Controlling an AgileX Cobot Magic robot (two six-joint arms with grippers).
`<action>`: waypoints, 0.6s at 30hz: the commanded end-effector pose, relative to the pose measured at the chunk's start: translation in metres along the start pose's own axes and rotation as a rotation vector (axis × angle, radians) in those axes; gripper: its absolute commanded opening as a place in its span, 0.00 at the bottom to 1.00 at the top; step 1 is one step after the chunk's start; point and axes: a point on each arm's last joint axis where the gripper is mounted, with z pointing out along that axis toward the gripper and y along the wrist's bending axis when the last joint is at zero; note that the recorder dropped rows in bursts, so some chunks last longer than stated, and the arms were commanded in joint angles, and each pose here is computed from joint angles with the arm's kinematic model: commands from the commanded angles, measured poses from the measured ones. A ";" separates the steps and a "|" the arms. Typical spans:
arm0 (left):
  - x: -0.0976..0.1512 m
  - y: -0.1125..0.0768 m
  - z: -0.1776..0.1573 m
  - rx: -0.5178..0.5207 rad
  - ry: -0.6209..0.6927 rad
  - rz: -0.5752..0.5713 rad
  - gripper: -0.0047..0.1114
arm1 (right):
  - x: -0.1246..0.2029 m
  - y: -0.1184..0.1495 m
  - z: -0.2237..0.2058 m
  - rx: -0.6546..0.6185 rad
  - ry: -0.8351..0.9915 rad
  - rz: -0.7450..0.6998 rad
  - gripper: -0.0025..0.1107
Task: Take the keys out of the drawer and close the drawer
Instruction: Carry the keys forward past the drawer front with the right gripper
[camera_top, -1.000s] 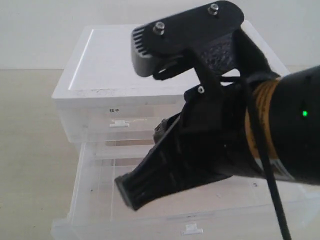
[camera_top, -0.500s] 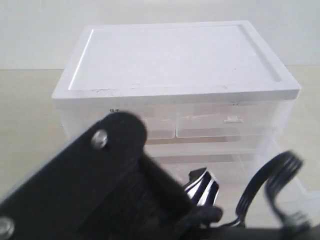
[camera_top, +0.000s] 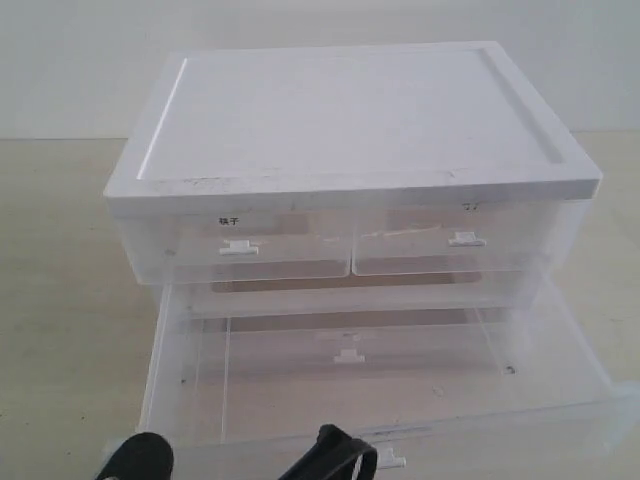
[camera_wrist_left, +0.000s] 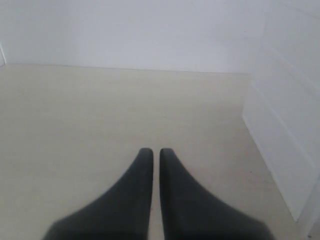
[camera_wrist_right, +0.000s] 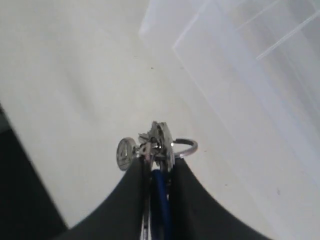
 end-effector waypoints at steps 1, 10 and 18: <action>0.001 0.000 0.000 0.000 0.003 -0.003 0.08 | 0.002 -0.006 0.020 0.191 0.003 -0.037 0.02; 0.001 0.000 0.000 0.000 0.003 -0.003 0.08 | 0.010 0.000 0.048 0.283 0.034 -0.086 0.02; 0.001 0.000 0.000 0.000 0.003 -0.003 0.08 | 0.008 -0.001 0.047 0.289 0.019 -0.081 0.10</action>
